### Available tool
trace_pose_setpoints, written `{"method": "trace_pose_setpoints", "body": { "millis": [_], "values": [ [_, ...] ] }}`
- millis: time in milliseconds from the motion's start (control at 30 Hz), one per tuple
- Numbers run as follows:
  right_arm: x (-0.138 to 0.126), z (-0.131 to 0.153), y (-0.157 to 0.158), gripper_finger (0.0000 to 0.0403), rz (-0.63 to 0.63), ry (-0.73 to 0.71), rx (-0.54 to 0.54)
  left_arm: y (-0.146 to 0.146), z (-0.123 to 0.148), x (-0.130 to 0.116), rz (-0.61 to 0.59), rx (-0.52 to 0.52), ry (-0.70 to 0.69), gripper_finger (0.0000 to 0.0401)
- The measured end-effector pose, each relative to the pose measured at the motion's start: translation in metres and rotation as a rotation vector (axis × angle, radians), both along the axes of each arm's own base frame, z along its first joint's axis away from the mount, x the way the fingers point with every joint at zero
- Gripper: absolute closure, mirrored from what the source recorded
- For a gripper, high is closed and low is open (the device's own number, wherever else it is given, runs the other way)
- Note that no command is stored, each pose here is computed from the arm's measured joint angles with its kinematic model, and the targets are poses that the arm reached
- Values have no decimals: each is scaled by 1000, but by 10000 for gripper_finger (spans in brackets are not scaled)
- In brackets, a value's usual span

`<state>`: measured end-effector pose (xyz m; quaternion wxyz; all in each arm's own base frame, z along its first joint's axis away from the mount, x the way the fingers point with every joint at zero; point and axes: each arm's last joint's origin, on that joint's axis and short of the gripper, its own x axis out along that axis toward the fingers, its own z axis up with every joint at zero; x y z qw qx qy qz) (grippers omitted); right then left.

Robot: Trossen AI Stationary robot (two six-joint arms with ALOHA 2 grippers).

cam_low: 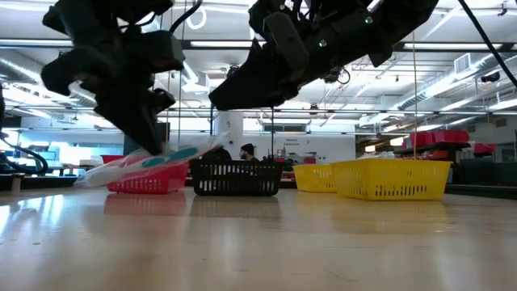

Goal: Pick & Place Travel size toiletries
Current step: Put the blue toothbrush into the top yellow bin

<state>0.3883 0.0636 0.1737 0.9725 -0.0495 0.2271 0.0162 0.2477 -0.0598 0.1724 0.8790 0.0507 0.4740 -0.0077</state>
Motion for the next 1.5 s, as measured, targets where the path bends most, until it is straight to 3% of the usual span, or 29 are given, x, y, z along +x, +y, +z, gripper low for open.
{"method": "trace_pose_setpoints", "body": {
  "millis": [367,967,1133,1500],
  "values": [
    [-1,0,3,176,-2,6,19,7,7,8,40,-18,-59,397],
    [-1,-4,-5,149,-7,41,-17,4,17,19,8,-32,-209,400],
    [-3,-8,-11,166,-20,100,-26,4,19,21,-9,-24,-232,400],
    [0,-4,-11,224,44,54,15,4,19,21,-1,-12,-241,400]
  ]
}}
